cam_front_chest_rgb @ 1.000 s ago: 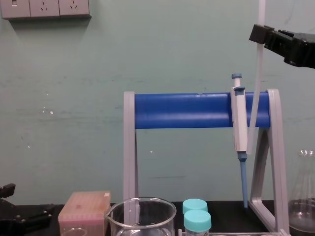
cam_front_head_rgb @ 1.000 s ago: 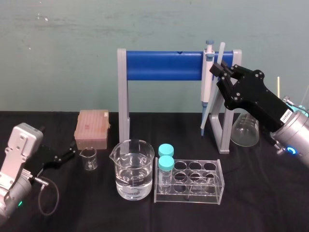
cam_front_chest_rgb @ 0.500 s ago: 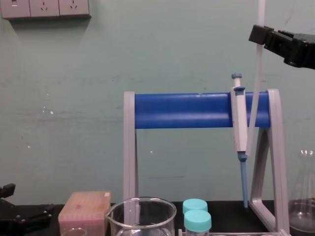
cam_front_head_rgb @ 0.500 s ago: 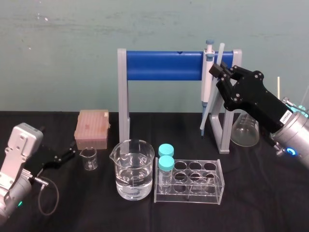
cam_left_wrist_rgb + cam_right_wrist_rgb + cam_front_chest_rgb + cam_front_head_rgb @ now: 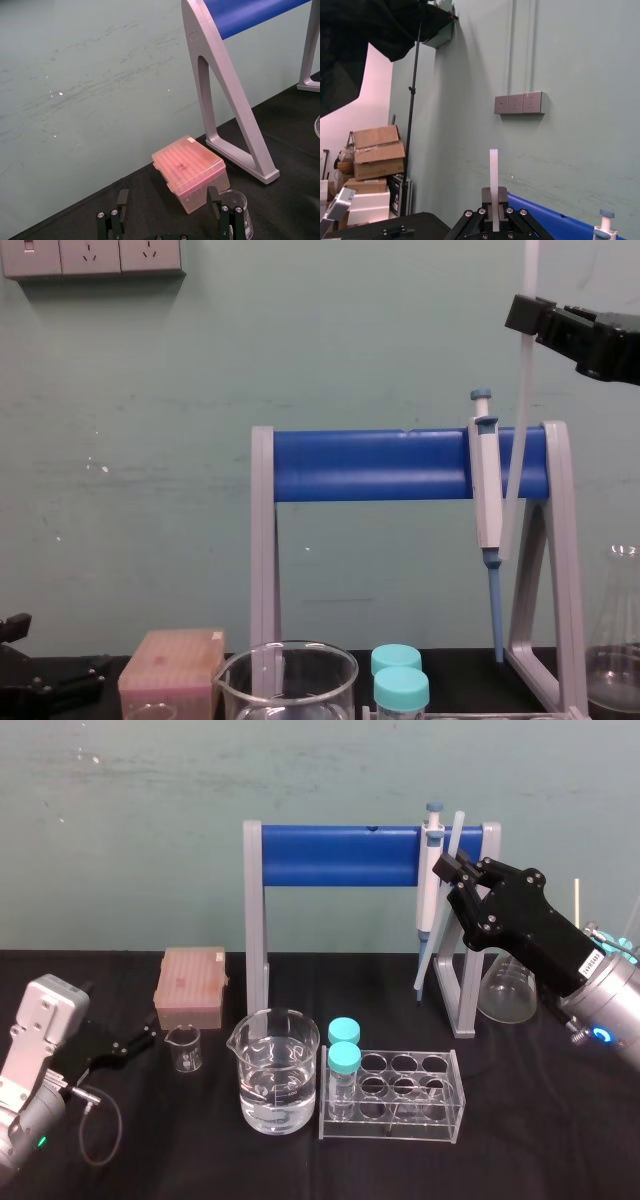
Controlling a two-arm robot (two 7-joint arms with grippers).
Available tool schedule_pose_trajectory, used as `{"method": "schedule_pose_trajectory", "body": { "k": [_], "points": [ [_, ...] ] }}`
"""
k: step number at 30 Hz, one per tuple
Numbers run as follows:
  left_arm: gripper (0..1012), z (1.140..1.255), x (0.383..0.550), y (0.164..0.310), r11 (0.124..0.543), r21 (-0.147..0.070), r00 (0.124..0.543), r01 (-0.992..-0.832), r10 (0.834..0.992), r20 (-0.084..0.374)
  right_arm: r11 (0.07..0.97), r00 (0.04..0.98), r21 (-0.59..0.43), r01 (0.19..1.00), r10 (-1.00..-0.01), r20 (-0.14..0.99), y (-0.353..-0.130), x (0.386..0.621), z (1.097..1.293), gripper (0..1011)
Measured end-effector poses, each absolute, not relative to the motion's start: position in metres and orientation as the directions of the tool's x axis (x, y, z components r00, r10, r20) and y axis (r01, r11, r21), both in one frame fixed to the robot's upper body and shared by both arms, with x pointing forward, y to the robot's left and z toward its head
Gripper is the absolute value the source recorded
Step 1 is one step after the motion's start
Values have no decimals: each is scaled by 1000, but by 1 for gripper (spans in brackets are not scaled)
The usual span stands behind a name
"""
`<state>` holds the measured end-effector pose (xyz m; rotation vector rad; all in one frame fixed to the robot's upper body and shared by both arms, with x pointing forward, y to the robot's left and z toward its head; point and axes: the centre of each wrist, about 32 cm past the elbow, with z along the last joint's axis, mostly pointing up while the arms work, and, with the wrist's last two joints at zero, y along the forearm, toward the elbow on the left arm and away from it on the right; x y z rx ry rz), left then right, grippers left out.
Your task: Pick up the stirring rod with one hand, then place it down.
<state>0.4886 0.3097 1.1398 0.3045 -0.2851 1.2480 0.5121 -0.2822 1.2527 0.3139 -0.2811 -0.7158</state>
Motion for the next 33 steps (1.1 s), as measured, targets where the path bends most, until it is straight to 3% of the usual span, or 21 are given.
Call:
{"method": "schedule_pose_trajectory", "body": {
  "k": [33],
  "points": [
    [1000, 1140, 489, 310, 287, 70, 292, -955, 880, 374, 715, 724, 367, 595, -675, 142, -281, 514, 1252, 62]
  ]
}}
